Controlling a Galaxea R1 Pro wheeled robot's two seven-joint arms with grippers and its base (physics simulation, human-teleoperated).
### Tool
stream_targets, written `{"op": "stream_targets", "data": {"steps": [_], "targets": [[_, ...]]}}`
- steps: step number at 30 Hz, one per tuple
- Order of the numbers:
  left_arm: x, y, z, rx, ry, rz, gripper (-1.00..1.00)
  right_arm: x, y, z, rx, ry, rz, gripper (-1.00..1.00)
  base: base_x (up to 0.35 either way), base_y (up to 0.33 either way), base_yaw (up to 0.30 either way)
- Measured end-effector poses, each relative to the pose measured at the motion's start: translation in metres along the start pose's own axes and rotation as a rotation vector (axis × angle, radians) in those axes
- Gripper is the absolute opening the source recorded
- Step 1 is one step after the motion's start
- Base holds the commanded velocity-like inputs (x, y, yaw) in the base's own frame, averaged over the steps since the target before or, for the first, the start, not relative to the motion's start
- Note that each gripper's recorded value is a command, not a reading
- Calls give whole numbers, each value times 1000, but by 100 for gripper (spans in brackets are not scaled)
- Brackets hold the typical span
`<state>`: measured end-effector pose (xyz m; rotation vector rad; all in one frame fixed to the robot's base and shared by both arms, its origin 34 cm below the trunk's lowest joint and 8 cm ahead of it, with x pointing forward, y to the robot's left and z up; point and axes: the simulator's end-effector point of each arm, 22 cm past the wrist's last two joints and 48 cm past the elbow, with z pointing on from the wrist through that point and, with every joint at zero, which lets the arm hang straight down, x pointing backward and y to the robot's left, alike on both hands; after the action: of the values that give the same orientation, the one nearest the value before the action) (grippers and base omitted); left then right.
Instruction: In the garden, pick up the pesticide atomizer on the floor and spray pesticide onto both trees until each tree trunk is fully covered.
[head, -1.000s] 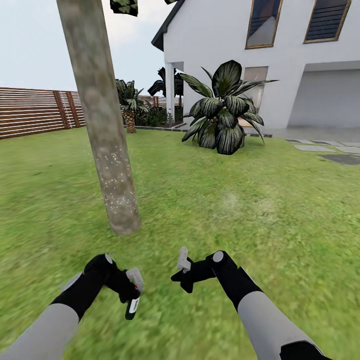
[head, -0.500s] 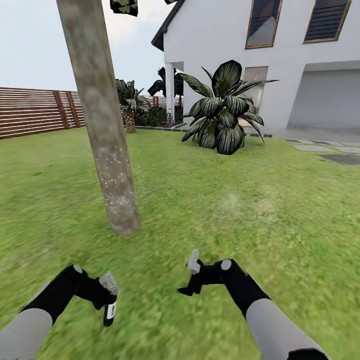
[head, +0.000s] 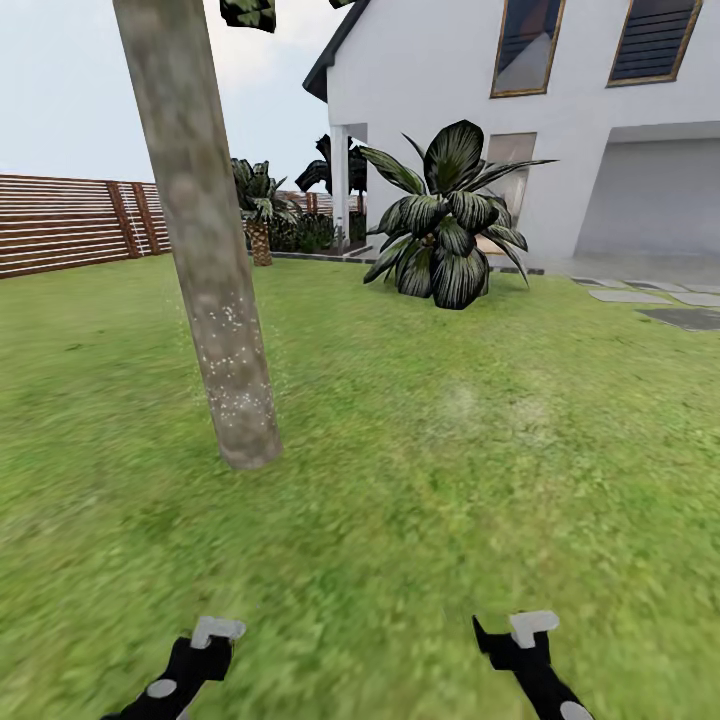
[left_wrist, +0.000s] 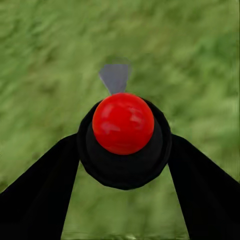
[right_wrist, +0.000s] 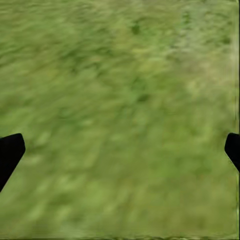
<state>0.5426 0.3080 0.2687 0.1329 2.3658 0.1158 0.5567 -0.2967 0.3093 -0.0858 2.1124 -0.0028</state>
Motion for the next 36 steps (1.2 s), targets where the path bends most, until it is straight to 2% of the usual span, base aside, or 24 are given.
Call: {"op": "stream_targets", "data": {"steps": [3, 6, 7, 9, 10, 17, 20, 24, 31, 36], "targets": [[33, 11, -11, -44, 9, -110, -100, -3, -22, -7, 39, -46, -9, 100, 0, 0, 0], [51, 14, -17, -61, 23, -156, -100, -3, -34, -10, 65, -55, -16, 100, 0, 0, 0], [56, 15, -22, -68, -3, -163, -100, -3, -40, -10, 110, -57, -10, 100, 0, 0, 0], [59, 13, -25, -68, -15, -162, -100, -2, -52, -12, 173, -56, -5, 100, 0, 0, -101], [72, 11, -29, -66, 0, -160, -100, 11, -60, -21, 215, -36, -4, 100, 0, 0, -260], [82, 12, -34, -69, 9, -160, -100, 20, -54, -23, 206, -18, 4, 100, 0, 0, -294], [80, 13, -36, -72, -26, -157, -100, 26, -51, -24, 201, -6, 10, 100, -9, -31, -300], [79, 13, -39, -74, -53, -154, -100, 29, -57, -26, 216, -1, 25, 100, -131, -209, -300], [80, 12, -39, -74, -53, -154, -100, 38, -50, -27, 208, 18, 41, 100, -208, -217, -294], [82, 12, -39, -74, -49, -153, -100, 42, -48, -27, 204, 27, 45, 100, -36, -268, -279]]}}
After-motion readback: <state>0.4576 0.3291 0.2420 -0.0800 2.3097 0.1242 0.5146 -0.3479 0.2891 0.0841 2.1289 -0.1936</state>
